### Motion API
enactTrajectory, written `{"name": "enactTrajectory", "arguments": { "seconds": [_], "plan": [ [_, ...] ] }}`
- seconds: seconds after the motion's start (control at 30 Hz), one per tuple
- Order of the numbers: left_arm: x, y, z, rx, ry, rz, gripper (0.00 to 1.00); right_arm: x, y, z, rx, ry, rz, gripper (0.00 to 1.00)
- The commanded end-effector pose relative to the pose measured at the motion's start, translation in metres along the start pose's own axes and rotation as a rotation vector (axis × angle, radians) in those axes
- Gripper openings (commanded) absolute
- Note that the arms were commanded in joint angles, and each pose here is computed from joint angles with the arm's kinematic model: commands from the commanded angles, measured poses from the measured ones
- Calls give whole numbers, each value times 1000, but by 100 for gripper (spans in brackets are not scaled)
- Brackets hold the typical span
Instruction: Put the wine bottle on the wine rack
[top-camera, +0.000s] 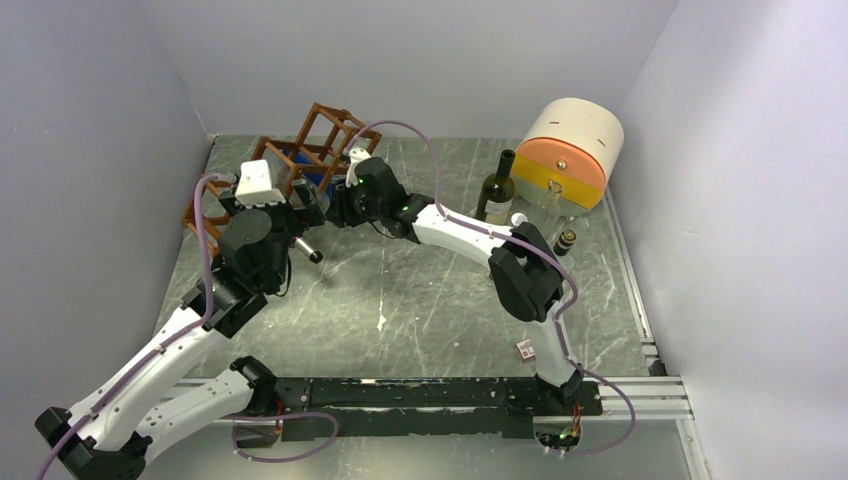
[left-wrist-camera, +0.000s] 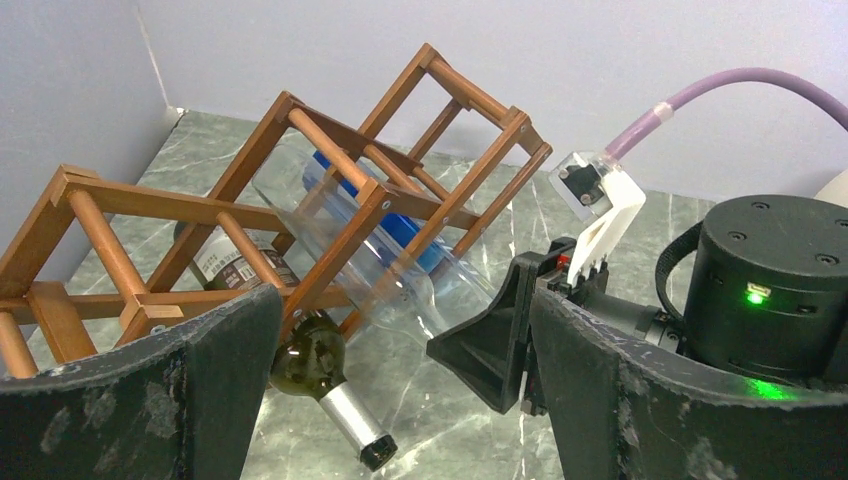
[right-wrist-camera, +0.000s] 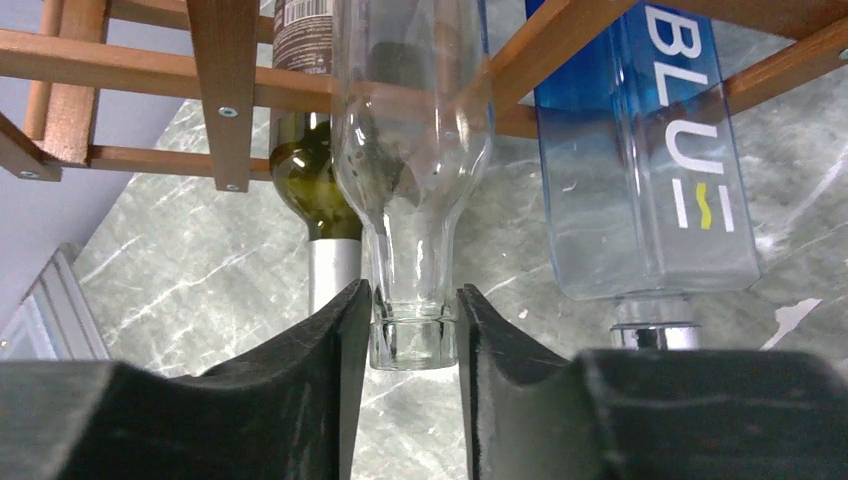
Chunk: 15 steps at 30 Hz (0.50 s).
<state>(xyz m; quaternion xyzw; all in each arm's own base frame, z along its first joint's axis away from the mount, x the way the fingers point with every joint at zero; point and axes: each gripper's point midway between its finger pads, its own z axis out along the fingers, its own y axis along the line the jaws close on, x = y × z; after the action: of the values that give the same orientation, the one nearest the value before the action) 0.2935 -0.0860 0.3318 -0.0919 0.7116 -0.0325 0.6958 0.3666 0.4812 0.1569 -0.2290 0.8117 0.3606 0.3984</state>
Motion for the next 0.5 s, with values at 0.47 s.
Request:
{"name": "enactTrajectory", "arguments": {
  "seconds": [0.47],
  "plan": [
    [-10, -4, 0, 18, -11, -7, 97, -37, 10, -13, -3, -81, -26, 66]
  ]
}}
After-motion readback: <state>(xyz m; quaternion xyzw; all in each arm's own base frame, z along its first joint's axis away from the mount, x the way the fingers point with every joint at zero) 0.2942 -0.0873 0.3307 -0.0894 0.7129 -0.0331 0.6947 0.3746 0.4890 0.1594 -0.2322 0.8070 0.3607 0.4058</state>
